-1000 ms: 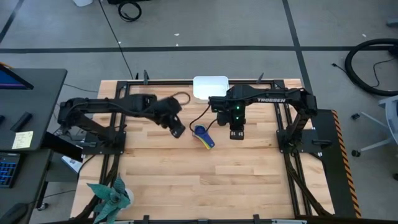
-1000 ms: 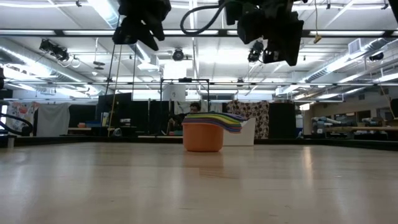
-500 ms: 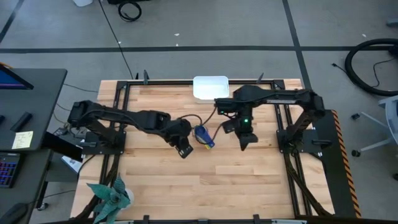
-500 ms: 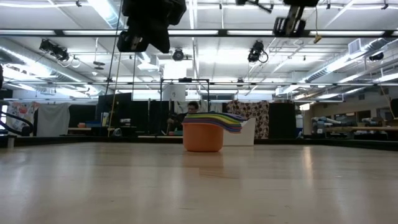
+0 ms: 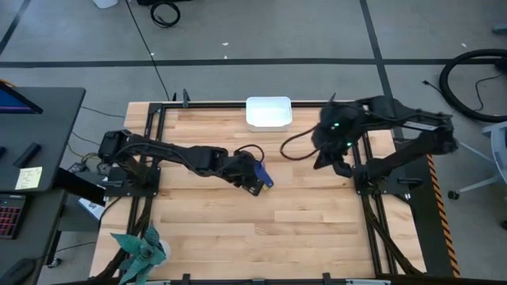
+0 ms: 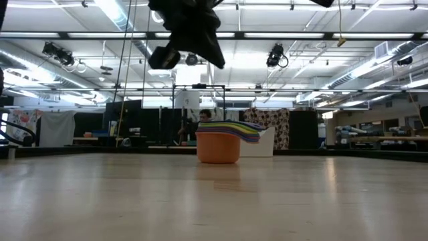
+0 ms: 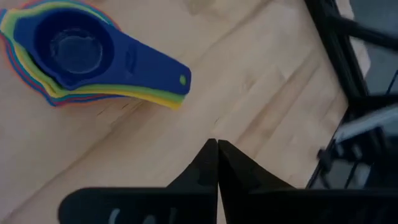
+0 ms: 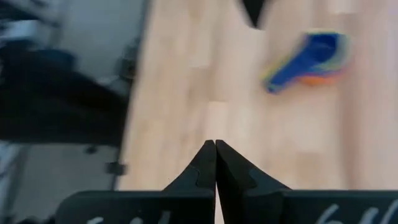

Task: Nest measuring cups in basket
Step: Put the nested measuring cups into the white bin

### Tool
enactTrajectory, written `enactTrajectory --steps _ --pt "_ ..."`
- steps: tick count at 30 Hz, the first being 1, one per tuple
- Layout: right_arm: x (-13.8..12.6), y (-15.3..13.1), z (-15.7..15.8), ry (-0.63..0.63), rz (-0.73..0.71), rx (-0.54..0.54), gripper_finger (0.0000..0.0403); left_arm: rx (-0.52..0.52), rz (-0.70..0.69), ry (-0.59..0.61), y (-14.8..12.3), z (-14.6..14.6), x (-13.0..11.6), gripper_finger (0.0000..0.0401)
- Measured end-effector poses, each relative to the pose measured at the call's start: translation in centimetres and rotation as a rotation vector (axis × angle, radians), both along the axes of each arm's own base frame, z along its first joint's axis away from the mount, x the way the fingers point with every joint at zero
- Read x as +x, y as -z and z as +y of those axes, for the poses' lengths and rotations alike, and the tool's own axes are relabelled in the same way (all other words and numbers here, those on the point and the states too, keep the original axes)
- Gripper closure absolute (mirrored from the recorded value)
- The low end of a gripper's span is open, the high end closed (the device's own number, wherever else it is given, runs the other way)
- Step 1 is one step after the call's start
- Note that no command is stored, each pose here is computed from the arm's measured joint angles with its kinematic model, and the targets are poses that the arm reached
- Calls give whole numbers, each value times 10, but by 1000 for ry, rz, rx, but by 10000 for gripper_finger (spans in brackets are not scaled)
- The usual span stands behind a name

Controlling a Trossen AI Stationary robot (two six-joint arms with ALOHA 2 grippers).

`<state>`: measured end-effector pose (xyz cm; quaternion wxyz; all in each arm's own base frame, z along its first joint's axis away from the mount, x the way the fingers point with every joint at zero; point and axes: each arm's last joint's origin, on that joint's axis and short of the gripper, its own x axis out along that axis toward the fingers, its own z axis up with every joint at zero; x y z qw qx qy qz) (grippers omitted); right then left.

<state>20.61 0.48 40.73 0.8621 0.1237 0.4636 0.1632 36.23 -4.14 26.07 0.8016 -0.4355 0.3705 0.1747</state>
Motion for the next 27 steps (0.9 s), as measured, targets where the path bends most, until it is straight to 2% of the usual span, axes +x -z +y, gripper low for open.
enactTrajectory --steps 3,6,13,19,27 --pt "-15 8 -3 100 14 -87 398 -14 28 -53 5 -3 0 399" --pt "-23 22 -5 130 -3 -110 398 -21 31 -97 6 -6 0 399" --pt "-26 67 -7 135 -96 13 398 -22 81 -146 9 -22 -8 400" --pt "-19 98 -9 163 -155 62 398 29 90 -239 10 -41 -16 400" --pt "-5 122 -15 153 -289 182 398 132 93 -196 10 -60 -25 400"
